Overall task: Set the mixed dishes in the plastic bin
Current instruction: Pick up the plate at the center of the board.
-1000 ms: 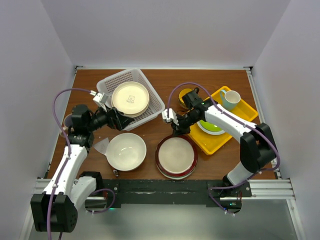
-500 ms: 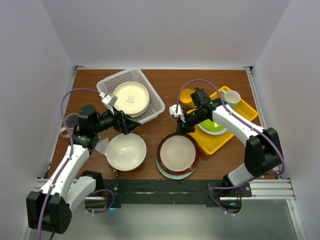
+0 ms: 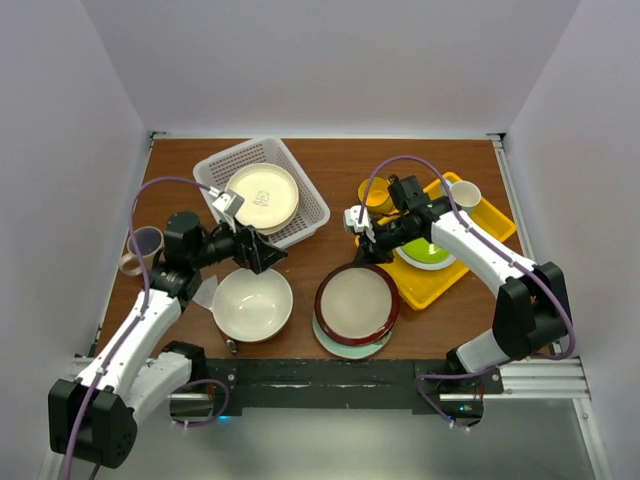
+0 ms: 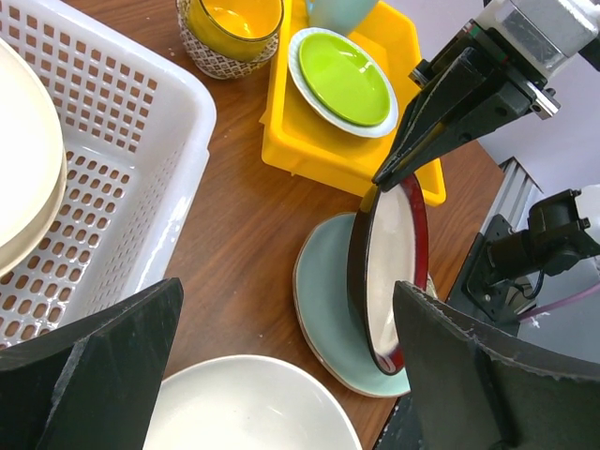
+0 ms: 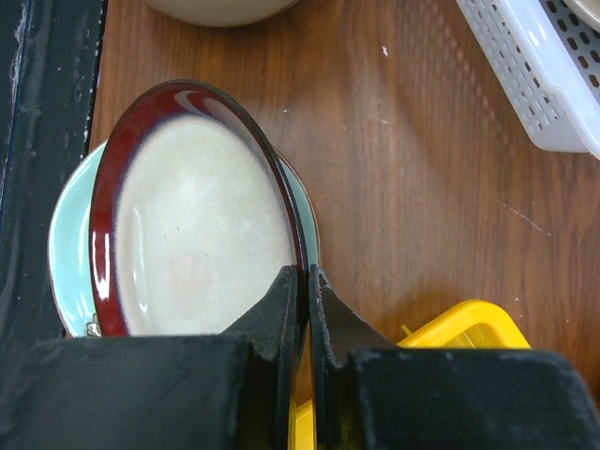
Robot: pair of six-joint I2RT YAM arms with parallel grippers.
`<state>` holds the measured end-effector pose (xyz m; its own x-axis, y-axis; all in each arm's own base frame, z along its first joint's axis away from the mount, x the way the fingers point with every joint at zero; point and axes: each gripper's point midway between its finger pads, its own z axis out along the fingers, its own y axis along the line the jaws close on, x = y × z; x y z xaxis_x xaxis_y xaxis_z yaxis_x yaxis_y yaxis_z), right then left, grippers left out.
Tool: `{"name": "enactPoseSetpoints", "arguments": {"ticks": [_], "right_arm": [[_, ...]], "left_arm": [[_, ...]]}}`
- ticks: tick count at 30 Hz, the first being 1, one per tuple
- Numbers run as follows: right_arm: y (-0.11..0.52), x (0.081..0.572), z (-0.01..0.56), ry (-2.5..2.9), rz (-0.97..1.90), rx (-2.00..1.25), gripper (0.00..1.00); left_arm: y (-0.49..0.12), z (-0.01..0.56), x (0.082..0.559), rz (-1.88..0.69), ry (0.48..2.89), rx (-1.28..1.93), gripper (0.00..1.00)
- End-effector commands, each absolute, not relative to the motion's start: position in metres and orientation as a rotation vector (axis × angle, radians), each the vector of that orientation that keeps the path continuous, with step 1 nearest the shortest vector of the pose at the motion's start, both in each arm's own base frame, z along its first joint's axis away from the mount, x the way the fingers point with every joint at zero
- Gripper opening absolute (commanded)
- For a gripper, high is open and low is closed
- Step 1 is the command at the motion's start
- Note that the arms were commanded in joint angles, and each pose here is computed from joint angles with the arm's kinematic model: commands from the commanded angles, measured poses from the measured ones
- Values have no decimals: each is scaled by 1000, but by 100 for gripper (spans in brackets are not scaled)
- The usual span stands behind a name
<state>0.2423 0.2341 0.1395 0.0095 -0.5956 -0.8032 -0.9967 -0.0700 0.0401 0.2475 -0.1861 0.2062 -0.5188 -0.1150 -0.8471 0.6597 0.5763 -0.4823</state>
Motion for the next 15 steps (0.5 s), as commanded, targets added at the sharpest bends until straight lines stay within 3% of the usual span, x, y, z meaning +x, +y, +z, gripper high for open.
{"name": "enactPoseSetpoints", "arguments": {"ticks": [1, 15], "right_arm": [[242, 241, 165, 1507, 945, -1689, 0], [241, 240, 171, 1491, 952, -1679, 0]], "left_arm": [[-192, 217, 246, -1037, 1831, 494, 99], [-202, 214, 239, -1056, 1837, 532, 99]]}}
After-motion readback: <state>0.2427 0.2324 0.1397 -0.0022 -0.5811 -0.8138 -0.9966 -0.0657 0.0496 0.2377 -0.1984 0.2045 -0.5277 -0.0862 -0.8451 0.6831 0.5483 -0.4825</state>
